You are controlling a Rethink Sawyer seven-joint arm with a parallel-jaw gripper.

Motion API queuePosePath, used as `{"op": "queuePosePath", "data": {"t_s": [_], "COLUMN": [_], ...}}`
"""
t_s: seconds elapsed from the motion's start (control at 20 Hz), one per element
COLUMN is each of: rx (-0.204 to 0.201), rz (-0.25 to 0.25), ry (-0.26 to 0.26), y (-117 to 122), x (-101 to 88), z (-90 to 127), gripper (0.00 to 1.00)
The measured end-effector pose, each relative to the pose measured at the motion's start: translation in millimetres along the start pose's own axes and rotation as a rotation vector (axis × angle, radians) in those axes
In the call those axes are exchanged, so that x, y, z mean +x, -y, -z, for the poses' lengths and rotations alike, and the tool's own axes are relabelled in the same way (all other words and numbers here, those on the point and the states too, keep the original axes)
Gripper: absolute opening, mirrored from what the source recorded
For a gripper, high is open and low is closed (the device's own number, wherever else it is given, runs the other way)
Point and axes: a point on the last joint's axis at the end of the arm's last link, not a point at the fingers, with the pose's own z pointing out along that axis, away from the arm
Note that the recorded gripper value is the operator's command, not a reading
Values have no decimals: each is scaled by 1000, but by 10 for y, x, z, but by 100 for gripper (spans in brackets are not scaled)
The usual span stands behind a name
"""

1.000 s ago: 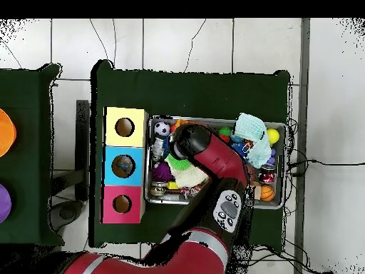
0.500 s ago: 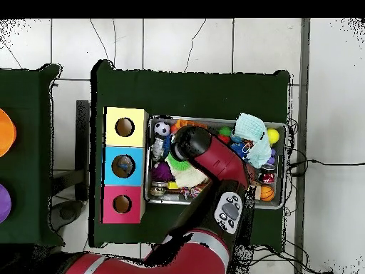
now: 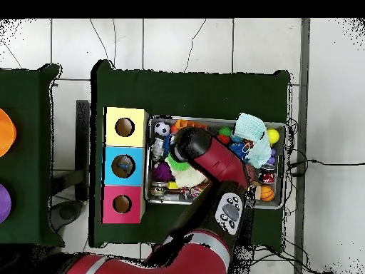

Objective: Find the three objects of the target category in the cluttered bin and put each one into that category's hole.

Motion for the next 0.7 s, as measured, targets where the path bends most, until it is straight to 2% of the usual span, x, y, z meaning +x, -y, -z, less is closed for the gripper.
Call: {"op": "queuePosePath", "data": {"t_s": [0.7], "rx": [-11], "rz": [15], "ry": [-1], "y": [-103], "x": [75], "z": [-25], "gripper": [100]}}
